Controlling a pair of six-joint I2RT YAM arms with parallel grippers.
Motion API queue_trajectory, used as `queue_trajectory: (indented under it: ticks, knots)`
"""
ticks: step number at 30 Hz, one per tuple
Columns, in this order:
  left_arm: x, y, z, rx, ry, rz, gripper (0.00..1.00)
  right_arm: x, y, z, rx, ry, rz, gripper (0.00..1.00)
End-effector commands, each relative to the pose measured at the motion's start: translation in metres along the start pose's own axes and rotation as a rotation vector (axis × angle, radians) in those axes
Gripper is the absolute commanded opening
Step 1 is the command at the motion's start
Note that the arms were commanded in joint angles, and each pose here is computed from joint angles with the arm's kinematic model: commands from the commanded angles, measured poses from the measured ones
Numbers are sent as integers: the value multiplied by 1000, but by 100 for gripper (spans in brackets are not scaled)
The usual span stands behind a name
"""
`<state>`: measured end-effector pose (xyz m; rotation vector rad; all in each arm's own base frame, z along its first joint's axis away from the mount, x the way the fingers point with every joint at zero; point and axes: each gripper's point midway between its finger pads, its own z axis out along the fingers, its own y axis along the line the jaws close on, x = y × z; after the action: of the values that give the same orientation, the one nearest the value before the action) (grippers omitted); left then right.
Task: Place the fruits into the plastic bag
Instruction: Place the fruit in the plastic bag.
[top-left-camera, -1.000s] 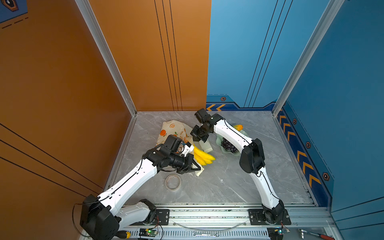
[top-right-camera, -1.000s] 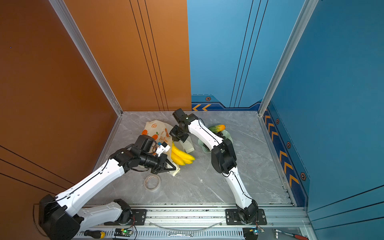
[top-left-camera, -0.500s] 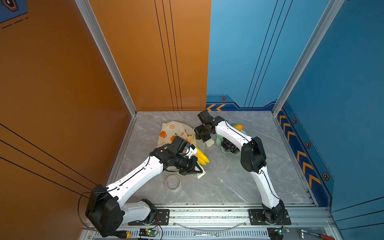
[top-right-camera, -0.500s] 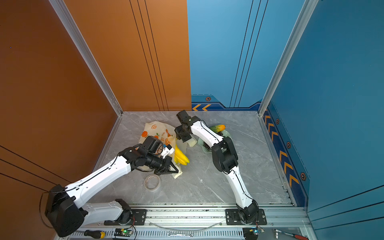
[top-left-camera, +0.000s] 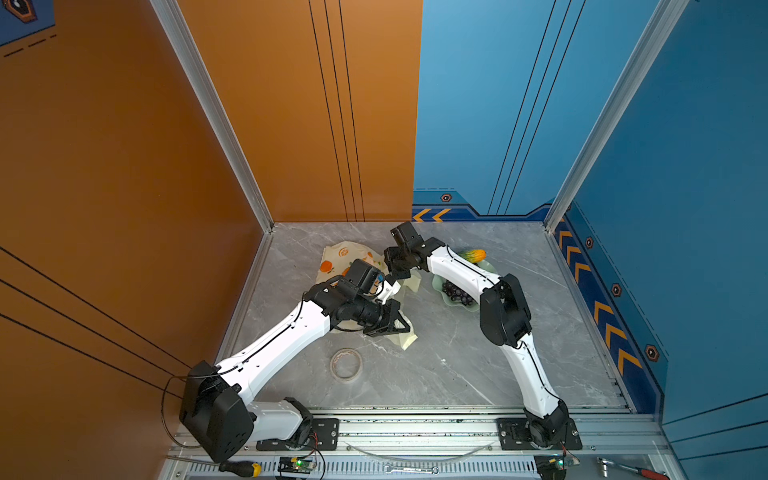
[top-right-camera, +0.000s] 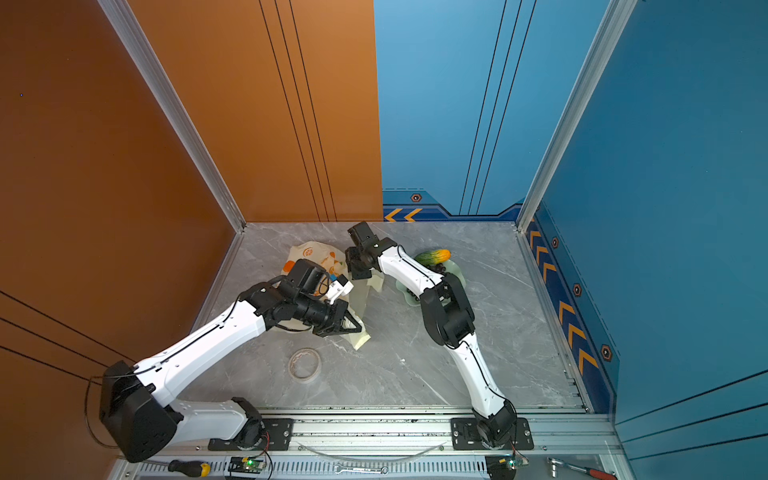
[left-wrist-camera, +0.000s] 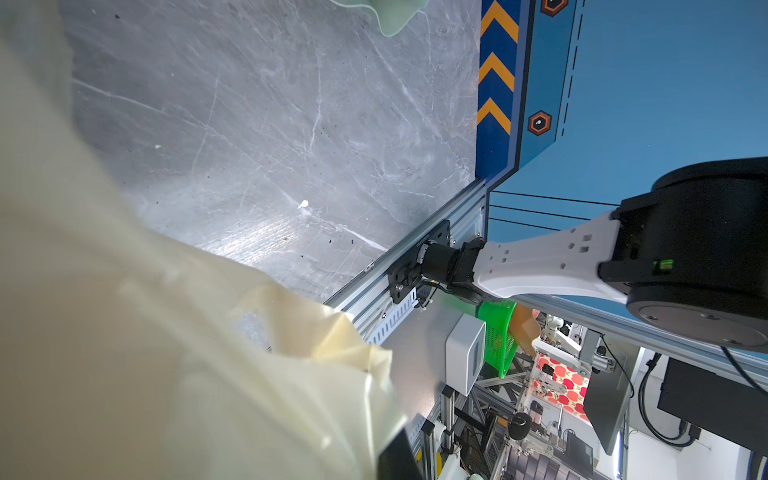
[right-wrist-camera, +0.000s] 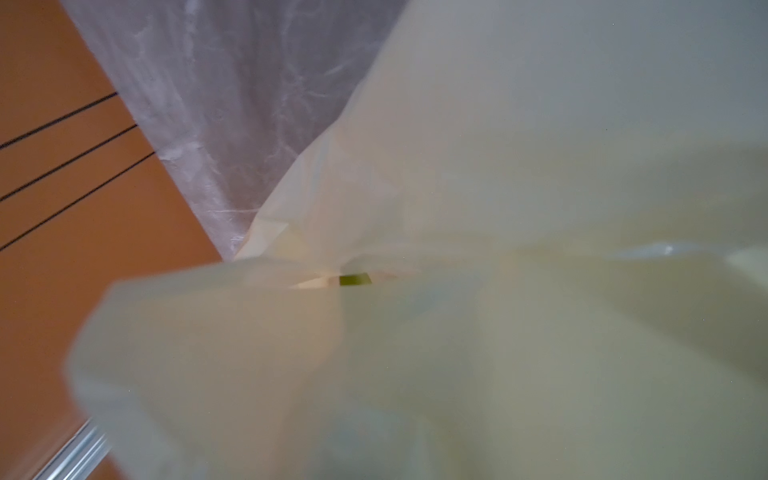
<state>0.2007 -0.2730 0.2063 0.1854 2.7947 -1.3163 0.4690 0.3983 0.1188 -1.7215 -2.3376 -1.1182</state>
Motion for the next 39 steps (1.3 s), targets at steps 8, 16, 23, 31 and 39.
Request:
queue_trajectory:
  ticks: [8,16,23,31,39]
  knots:
    - [22,14,-7,-82,63,25,0,-10,32,-8,-104,-32,83,0]
    - [-29,-21,-36,167,-161,-31,0,7,13,18,-72,-20,55,2]
    - [-38,14,-40,242,-243,-162,0,21,-2,32,-36,13,2,19]
    - [-48,31,-73,251,-362,-223,0,32,3,12,-33,32,-132,69]
    - [-43,57,-86,195,-393,-295,0,40,-17,-19,56,64,-334,99]
